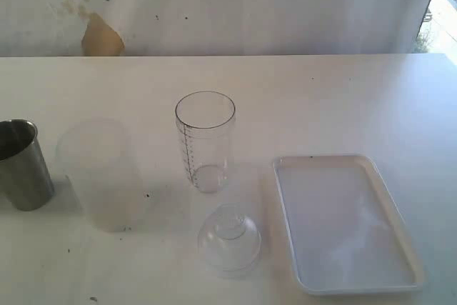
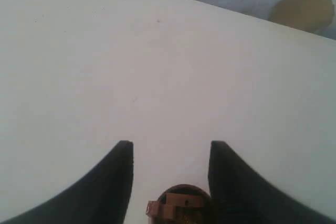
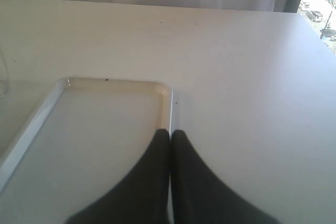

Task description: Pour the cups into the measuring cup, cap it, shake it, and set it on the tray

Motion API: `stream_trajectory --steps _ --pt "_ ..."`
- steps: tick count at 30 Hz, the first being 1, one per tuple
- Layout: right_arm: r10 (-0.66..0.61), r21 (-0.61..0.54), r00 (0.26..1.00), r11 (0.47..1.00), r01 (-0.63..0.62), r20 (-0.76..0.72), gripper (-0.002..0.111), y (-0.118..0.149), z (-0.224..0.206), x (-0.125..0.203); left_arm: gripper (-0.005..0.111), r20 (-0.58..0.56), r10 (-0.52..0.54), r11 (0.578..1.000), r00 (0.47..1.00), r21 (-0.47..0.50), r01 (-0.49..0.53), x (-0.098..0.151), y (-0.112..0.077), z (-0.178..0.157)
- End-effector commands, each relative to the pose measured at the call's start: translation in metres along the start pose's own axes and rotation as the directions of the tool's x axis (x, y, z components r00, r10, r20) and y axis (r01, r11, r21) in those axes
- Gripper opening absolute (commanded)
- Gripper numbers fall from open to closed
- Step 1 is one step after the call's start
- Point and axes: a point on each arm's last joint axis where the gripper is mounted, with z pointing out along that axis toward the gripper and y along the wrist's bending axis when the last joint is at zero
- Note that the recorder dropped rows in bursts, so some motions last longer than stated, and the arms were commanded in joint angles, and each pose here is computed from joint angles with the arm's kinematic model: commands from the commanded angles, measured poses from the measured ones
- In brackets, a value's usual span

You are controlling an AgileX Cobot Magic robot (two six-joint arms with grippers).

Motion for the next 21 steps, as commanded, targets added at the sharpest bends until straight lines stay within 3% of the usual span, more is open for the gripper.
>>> stream_trajectory --steps 1,4,6,7,11,18,21 --pt "-0.012 0.003 1.0 1.0 0.012 0.007 0.0 0.0 0.0 0.0 0.044 0.016 0.027 1.0 1.0 0.0 -0.027 0.015 0.002 0.001" --pt "-0.012 0.003 1.0 1.0 0.012 0.007 0.0 0.0 0.0 0.0 0.045 0.019 0.023 1.0 1.0 0.002 -0.023 0.014 0.002 0.001" --pt "-0.012 0.003 1.0 1.0 0.012 0.007 0.0 0.0 0.0 0.0 0.071 0.008 0.028 1.0 1.0 -0.002 -0.028 0.015 0.002 0.001" --pt "-0.012 0.003 1.0 1.0 0.012 0.007 0.0 0.0 0.0 0.0 0.103 0.004 0.027 1.0 1.0 -0.001 -0.027 0.016 0.002 0.005" --pt "-0.012 0.003 1.0 1.0 0.012 0.007 0.0 0.0 0.0 0.0 0.105 -0.059 -0.012 1.0 0.998 -0.009 0.012 0.023 0.003 0.005" --pt "-0.012 0.003 1.0 1.0 0.012 0.007 0.0 0.0 0.0 0.0 0.105 0.273 -0.03 0.992 0.962 0.128 -0.006 0.082 0.002 -0.015" --pt "-0.012 0.003 1.0 1.0 0.012 0.007 0.0 0.0 0.0 0.0 0.105 0.347 -0.011 0.986 0.938 0.157 -0.046 0.109 0.002 -0.018"
